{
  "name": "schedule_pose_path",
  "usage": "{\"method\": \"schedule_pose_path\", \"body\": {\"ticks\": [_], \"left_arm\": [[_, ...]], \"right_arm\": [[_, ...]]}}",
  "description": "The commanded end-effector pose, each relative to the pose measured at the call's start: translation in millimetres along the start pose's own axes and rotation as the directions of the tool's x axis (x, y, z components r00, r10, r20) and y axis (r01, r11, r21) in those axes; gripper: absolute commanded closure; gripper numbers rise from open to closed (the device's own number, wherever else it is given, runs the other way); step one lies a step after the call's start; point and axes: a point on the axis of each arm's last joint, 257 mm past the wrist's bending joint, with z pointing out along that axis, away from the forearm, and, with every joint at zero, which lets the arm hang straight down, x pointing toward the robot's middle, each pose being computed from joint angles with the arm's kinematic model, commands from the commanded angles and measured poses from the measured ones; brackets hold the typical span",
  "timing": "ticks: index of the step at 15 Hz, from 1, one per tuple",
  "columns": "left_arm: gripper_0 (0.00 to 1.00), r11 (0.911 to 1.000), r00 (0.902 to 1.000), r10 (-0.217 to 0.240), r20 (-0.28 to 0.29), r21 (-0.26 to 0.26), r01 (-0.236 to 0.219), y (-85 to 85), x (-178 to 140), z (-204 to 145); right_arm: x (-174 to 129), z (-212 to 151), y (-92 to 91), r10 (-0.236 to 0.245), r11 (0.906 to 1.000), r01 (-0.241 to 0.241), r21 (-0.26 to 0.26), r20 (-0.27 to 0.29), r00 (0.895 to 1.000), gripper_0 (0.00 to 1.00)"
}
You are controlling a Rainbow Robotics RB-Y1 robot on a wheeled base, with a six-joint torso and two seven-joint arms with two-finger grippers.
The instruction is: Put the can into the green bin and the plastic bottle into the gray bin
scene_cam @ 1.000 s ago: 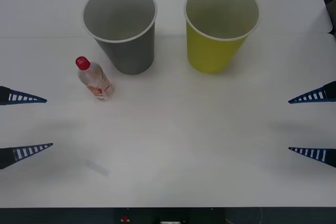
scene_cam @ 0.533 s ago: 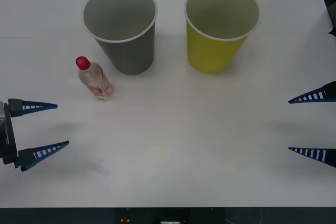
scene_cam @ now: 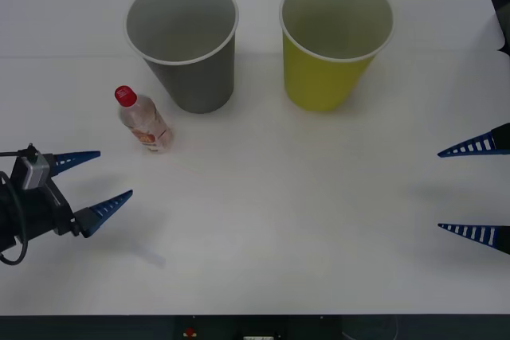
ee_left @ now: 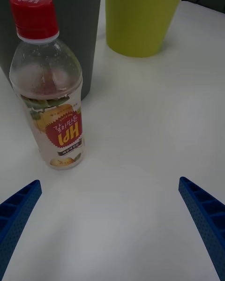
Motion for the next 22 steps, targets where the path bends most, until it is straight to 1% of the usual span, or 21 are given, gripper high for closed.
{"method": "schedule_pose_path", "body": {"ticks": [1, 4, 6, 7, 8, 10, 12, 15, 22], "left_arm": [[0.00, 0.9955, 0.9990, -0.040, 0.021, -0.085, 0.042, 7.2, 4.1, 19.4], [0.00, 0.9823, 0.9964, -0.072, 0.044, -0.170, 0.079, 16.5, 5.0, 36.9], [0.00, 0.9724, 0.9944, -0.085, 0.062, -0.212, 0.097, 22.9, 2.5, 49.9], [0.00, 0.9699, 0.9935, -0.092, 0.067, -0.220, 0.105, 23.7, 2.7, 52.7], [0.00, 0.9628, 0.9904, -0.108, 0.086, -0.239, 0.126, 28.7, -0.5, 62.6], [0.00, 0.9560, 0.9862, -0.128, 0.105, -0.252, 0.151, 35.1, -1.9, 73.7], [0.00, 0.9523, 0.9838, -0.133, 0.120, -0.260, 0.160, 41.2, -5.7, 83.1], [0.00, 0.9491, 0.9806, -0.140, 0.137, -0.264, 0.172, 45.5, -11.0, 91.9], [0.00, 0.9477, 0.9776, -0.132, 0.164, -0.268, 0.173, 58.1, -27.7, 106.8]], "right_arm": [[0.0, 0.0, 0.0, 0.000, 1.0000, 0.000, 0.000, 0.000, 1.000, 0.00], [0.0, 0.0, 0.0, 0.000, 1.0000, 0.000, 0.000, 0.000, 1.000, 0.00], [0.0, 0.0, 0.0, 0.000, 1.0000, 0.000, 0.000, 0.000, 1.000, 0.00], [0.0, 0.0, 0.0, 0.000, 1.0000, 0.000, 0.000, 0.000, 1.000, 0.00], [0.0, 0.0, 0.0, 0.000, 1.0000, 0.000, 0.000, 0.000, 1.000, 0.00], [0.0, 0.0, 0.0, 0.000, 1.0000, 0.000, 0.000, 0.000, 1.000, 0.00], [0.0, 0.0, 0.0, 0.000, 1.0000, 0.000, 0.000, 0.000, 1.000, 0.00], [0.0, 0.0, 0.0, 0.000, 1.0000, 0.000, 0.000, 0.000, 1.000, 0.00], [0.0, 0.0, 0.0, 0.000, 1.0000, 0.000, 0.000, 0.000, 1.000, 0.00]]}}
